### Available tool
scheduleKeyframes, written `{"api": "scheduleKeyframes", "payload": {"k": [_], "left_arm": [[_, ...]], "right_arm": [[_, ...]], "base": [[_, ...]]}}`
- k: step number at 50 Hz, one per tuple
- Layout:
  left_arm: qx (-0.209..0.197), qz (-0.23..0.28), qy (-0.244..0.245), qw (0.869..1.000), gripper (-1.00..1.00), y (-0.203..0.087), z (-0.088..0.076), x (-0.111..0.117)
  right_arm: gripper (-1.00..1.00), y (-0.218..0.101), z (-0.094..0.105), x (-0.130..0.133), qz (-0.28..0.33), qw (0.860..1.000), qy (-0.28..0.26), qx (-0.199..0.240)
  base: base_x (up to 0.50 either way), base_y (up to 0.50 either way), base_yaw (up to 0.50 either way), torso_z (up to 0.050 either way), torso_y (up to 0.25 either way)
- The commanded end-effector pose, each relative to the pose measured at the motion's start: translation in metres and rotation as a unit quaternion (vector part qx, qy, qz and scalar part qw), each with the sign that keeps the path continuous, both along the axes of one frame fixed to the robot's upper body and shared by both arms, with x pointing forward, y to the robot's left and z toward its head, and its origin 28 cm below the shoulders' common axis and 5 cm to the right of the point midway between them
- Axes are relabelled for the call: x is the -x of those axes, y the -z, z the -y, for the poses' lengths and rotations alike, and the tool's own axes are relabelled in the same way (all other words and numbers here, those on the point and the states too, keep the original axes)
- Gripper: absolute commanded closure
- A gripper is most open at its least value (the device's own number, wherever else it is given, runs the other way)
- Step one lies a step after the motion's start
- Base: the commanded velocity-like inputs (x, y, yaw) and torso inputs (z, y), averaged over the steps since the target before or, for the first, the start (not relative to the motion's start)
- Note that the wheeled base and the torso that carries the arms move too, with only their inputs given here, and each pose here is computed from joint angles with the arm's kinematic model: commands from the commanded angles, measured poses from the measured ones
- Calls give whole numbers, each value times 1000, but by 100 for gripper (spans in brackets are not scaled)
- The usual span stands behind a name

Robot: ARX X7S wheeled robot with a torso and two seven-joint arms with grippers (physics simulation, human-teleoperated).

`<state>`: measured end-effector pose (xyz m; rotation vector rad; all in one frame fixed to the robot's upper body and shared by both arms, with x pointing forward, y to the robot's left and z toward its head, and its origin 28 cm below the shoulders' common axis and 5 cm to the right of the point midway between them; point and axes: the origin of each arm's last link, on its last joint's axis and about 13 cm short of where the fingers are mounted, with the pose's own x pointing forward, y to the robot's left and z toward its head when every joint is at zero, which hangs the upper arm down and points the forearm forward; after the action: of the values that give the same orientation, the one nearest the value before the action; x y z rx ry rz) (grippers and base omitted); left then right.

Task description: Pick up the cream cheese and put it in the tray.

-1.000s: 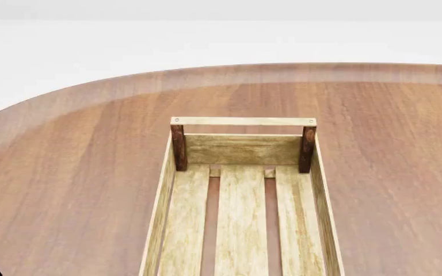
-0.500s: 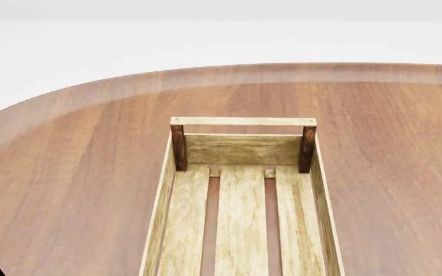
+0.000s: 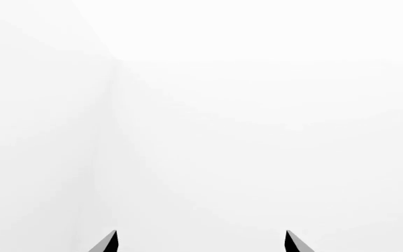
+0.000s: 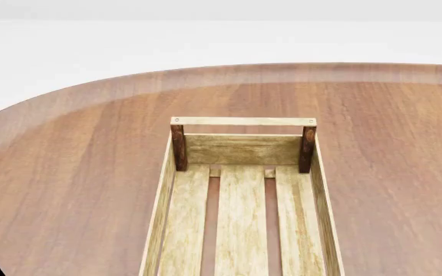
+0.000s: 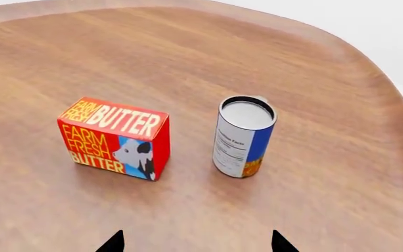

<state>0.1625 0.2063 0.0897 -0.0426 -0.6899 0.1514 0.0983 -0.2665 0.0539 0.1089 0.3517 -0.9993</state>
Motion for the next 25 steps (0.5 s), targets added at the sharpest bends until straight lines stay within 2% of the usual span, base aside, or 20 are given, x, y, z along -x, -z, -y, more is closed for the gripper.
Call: {"api": "scheduleKeyframes", "payload": {"k": [1,25], "left_arm": [[-1,0,0,1000,-100,0,0,0],[1,-2,1,1000,-100,0,0,0]], "right_arm": [[-100,9,2,-1,-10,1000,4,-13],[-100,20,-1,-2,-33,999,-1,-21]], "base": [[0,0,0,0,0],[0,0,0,0,0]]}}
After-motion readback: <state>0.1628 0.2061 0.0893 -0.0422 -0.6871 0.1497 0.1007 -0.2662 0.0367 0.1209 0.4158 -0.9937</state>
